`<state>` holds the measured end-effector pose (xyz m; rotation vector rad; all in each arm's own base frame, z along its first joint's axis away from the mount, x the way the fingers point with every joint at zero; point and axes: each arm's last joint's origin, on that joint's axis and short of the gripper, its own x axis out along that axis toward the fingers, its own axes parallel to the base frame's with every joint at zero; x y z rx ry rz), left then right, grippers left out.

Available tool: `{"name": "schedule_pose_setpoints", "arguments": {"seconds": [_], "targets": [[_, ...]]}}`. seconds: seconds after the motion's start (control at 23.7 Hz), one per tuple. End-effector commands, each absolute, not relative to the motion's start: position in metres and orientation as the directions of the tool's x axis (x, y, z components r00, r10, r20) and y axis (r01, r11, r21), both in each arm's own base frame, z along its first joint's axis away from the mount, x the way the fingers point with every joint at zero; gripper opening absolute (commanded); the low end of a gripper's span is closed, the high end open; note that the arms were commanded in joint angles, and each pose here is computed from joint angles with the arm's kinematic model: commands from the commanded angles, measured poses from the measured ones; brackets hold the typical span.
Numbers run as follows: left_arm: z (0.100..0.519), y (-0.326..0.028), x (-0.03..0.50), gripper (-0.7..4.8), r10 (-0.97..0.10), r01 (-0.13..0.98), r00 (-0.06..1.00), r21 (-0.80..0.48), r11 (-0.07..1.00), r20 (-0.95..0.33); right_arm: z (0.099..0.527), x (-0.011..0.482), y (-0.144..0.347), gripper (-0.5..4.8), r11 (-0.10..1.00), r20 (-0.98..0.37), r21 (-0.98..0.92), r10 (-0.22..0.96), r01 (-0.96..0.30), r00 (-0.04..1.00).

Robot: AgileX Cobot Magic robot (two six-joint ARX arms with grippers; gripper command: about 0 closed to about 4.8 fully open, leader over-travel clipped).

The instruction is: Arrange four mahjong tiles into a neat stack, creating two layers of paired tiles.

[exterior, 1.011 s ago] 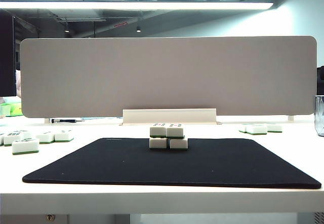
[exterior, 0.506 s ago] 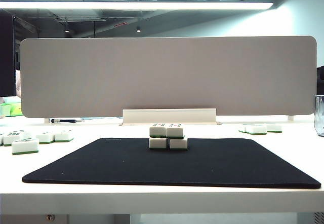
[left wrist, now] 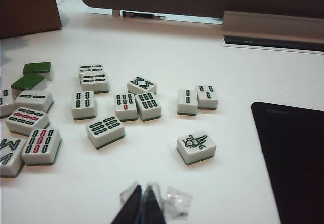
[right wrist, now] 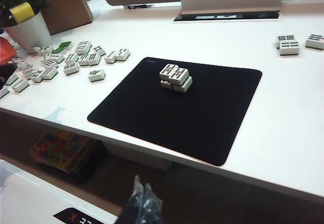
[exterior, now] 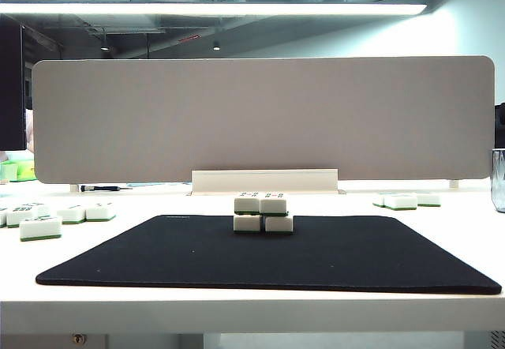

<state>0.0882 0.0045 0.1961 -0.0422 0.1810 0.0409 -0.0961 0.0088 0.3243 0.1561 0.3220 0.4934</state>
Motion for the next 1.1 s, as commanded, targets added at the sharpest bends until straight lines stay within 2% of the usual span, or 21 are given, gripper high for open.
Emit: {"name": "schedule_pose_setpoints", "arguments": {"seconds": [0.04, 0.42, 0.51, 1.1], "targets": [[0.181, 0.005, 0.089, -0.05, 0.034, -0.041, 0.983, -0.04, 0.998, -0.178, 0.325, -0.099, 0.009, -0.01, 0.869, -0.238, 0.209, 0.49, -0.449, 0.838], [0.153, 0.006, 0.095, -0.05, 0.047, -0.054, 0.986, -0.041, 0.998, -0.158, 0.325, -0.099, 0.009, -0.01, 0.869, -0.238, 0.21, 0.491, -0.449, 0.838], [0.146, 0.006, 0.095, -0.05, 0.061, -0.07, 0.979, -0.037, 0.997, -0.193, 0.325, -0.099, 0.009, -0.01, 0.869, -0.238, 0.21, 0.491, -0.449, 0.838], [0.148, 0.006, 0.096, -0.05, 0.064, -0.072, 0.982, -0.041, 0.997, -0.18, 0.325, -0.099, 0.009, -0.01, 0.869, -0.238, 0.21, 0.491, -0.449, 0.838]]}}
